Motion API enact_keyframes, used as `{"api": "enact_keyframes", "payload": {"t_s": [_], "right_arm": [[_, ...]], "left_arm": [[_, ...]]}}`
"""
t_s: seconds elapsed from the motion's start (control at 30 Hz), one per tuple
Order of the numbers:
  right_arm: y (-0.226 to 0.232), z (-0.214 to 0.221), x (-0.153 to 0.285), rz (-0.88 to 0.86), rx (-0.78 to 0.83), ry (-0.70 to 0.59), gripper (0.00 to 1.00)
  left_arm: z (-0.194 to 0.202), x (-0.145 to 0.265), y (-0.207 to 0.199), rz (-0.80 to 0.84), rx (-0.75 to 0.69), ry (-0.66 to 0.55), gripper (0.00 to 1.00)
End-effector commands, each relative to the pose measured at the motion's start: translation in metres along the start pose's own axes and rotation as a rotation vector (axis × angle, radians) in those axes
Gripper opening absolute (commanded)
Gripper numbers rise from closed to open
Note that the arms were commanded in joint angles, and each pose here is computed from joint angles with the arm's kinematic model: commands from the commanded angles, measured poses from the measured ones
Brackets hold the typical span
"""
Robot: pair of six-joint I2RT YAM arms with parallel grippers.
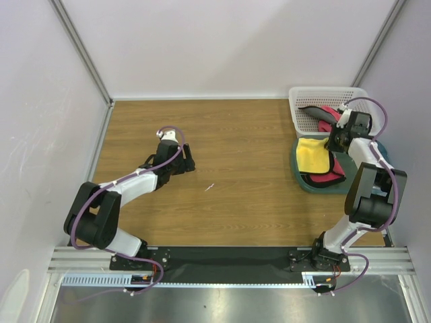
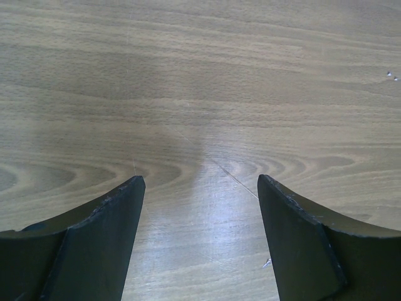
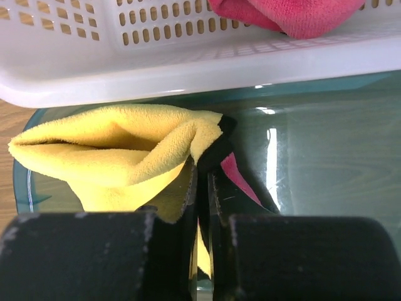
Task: Fold and stack the towels
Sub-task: Neatly place the folded towel into the bin
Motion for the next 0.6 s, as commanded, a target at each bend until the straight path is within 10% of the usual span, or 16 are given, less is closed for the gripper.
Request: {"api": "enact_keyframes", "payload": {"t_s": [0.0,0.37,0.57], "right_arm": [[-0.005,-0.012,0.017,0.074,-0.006,-0.042,0.08],[-0.004,0.0,0.004,0.121,-0.069,0.05,0.13],[-0.018,0.016,0.0,0.221,-0.114,0.105,0.55]], "left_arm": [[-0.019,0.007,-0.003,0.031,-0.008,-0.067,0.79],[-0.018,0.01,-0.004,0.037,-0.008,-0.075,0.79],[-0.017,0.01,-0.004,0.039,-0.01,-0.069,0.79]]}}
Point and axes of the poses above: each gripper's point midway between its finger pads, its own x axis back along the fingers, its own y axis along the line the jaws close on, z = x × y, the point moved 2 cm from there along x, back along the fingers, and after that the axes turned 10 degrees about -x, right-handed, at the moved point
